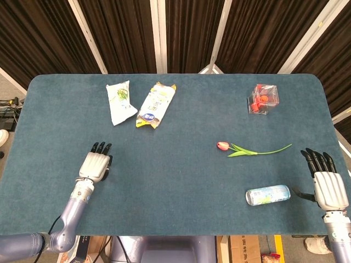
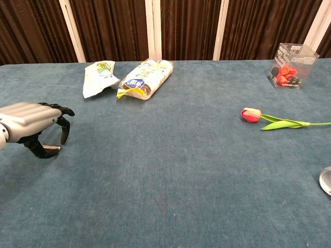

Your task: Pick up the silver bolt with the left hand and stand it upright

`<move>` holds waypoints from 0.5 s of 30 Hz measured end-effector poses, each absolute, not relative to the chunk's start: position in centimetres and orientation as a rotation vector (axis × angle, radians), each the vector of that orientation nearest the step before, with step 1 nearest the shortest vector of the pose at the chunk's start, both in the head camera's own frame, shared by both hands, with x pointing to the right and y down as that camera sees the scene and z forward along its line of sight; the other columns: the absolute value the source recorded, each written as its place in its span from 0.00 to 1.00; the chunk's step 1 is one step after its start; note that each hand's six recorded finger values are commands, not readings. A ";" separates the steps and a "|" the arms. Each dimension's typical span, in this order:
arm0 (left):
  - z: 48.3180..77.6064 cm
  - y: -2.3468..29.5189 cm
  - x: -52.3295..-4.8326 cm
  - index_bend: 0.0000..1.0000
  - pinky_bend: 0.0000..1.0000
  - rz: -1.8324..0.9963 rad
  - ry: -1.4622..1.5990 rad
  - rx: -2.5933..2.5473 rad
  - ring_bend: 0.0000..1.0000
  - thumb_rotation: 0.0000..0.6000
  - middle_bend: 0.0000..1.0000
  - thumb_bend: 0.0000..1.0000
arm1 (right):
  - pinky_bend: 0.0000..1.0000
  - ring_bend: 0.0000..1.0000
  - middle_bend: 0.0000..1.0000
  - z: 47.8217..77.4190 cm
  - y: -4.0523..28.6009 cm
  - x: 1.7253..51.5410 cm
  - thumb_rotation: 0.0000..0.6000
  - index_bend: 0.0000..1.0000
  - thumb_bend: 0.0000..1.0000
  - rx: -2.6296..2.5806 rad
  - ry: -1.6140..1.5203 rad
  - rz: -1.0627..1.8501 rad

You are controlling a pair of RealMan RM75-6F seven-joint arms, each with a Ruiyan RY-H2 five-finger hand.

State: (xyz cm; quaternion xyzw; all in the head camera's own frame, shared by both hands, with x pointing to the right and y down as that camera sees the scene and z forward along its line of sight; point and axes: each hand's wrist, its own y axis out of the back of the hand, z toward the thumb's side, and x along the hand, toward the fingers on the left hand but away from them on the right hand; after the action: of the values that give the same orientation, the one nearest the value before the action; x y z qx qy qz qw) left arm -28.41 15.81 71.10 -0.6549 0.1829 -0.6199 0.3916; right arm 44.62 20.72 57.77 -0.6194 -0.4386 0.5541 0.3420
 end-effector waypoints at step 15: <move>70.9 16.0 -28.4 0.51 0.00 -1.568 0.445 -1.645 0.00 1.00 0.06 0.48 | 0.03 0.10 0.10 57.9 20.7 44.7 1.00 0.12 0.10 -1.620 -1.148 1.445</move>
State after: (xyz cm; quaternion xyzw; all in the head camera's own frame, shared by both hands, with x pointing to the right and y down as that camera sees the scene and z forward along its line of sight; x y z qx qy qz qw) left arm -28.41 16.02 70.92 -0.6508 0.1761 -0.6202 0.4010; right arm 44.68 20.70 57.93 -0.6213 -0.4404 0.5542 0.3361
